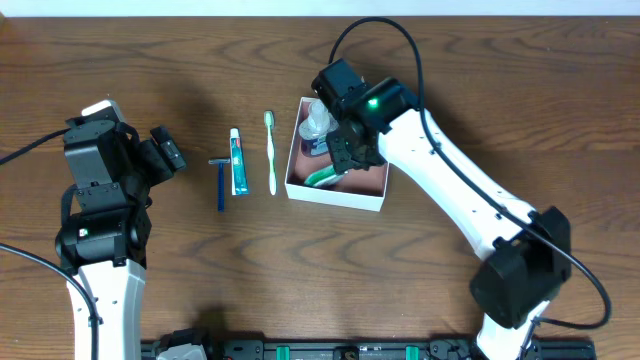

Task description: Pack container

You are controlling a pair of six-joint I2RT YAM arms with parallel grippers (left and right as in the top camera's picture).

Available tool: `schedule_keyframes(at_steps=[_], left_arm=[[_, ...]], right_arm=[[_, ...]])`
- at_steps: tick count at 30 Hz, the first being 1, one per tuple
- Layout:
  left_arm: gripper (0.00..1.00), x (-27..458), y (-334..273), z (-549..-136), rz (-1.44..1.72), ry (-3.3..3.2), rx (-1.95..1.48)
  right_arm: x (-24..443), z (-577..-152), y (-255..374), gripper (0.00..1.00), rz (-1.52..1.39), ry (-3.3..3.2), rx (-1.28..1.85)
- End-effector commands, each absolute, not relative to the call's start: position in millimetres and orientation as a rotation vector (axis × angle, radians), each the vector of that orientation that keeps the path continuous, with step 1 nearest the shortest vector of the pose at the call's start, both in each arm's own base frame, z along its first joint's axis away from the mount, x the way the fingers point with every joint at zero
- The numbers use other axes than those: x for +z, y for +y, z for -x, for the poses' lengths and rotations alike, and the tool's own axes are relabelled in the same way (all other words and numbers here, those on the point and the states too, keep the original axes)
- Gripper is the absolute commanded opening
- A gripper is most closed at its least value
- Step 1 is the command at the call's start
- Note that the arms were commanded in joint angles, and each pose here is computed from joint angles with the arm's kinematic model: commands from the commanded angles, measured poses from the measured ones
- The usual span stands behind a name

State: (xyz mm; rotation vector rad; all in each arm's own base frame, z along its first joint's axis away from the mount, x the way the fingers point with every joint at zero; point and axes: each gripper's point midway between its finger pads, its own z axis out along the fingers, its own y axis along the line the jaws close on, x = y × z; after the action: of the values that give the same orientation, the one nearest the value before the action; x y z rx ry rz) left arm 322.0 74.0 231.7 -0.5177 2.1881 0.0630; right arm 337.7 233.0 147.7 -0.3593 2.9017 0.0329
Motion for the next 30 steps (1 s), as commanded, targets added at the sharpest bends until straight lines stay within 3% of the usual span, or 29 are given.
schedule_keyframes(at_steps=[1, 5, 11, 21, 30], left_arm=[[0.98, 241.9, 76.6, -323.9, 0.511, 2.166, 0.075], [0.98, 237.8, 67.3, -323.1, 0.533, 2.182, -0.006], [0.98, 237.8, 53.9, -325.6, 0.491, 2.194, -0.094], [0.98, 188.6, 49.5, -319.8, 0.471, 2.472, -0.07], [0.99, 129.8, 35.1, -348.3, 0.324, 2.805, -0.065]], right_arm=[[185.6, -341.1, 214.2, 0.62, 0.307, 2.814, 0.044], [228.2, -346.2, 183.0, 0.74, 0.192, 2.719, 0.081], [296.8, -352.8, 85.2, 0.99, -0.15, 2.538, 0.099], [327.1, -338.0, -55.5, 0.99, -0.653, 2.373, 0.073], [326.4, -334.2, -74.1, 0.99, -0.719, 2.357, 0.047]])
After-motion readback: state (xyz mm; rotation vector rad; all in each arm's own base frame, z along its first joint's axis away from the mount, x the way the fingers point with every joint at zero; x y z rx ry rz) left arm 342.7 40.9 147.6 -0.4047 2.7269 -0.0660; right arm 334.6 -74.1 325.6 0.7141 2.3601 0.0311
